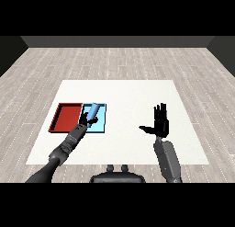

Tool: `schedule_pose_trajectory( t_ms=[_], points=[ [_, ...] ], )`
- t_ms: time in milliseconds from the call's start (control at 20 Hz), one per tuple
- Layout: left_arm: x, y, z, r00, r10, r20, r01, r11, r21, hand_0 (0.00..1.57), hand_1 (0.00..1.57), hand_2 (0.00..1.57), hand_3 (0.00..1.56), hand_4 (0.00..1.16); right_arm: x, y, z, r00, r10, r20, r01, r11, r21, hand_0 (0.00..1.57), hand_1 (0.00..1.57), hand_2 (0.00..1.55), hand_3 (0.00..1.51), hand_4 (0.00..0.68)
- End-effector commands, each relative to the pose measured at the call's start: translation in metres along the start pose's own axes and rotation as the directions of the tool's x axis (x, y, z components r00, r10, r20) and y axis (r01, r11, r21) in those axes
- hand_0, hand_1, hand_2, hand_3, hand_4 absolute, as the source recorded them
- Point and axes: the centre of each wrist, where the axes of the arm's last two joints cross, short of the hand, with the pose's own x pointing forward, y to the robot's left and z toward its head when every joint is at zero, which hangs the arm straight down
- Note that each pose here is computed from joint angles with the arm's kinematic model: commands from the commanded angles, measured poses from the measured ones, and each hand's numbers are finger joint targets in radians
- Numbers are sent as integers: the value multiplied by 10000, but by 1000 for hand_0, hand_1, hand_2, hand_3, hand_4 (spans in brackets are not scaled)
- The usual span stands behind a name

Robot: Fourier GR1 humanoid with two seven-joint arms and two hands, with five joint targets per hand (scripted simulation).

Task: Pick the blue can and put it in the blue box

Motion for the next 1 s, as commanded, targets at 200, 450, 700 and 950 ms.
schedule_pose_trajectory(
  t_ms=[200, 450, 700, 950],
  points=[
    [-124, 43, -33, 9938, 208, -1093, -215, 9998, -55, 236, 236, 0, 0, 468, -93, -129, 4, 9999, 121, 12, -121, 9999, -111, 0, 0, 0, 0, 0],
    [-35, 12, -33, 9942, 83, -1074, -99, 9998, -145, 0, 0, 0, 0, 0, -66, -80, -62, 10000, -40, 17, 40, 10000, -4, 0, 0, 0, 0, 0],
    [58, 107, -82, 9970, 696, -340, -679, 9964, 499, 0, 0, 0, 0, 0, -127, -217, 95, 9997, -106, 213, 106, 9999, -15, 0, 0, 0, 0, 0],
    [288, 287, -150, 9452, 2103, 2497, -2316, 9710, 590, 0, 0, 0, 0, 0, -77, -59, -66, 9989, 461, -90, -455, 9975, 549, 0, 0, 0, 0, 0]
  ],
)
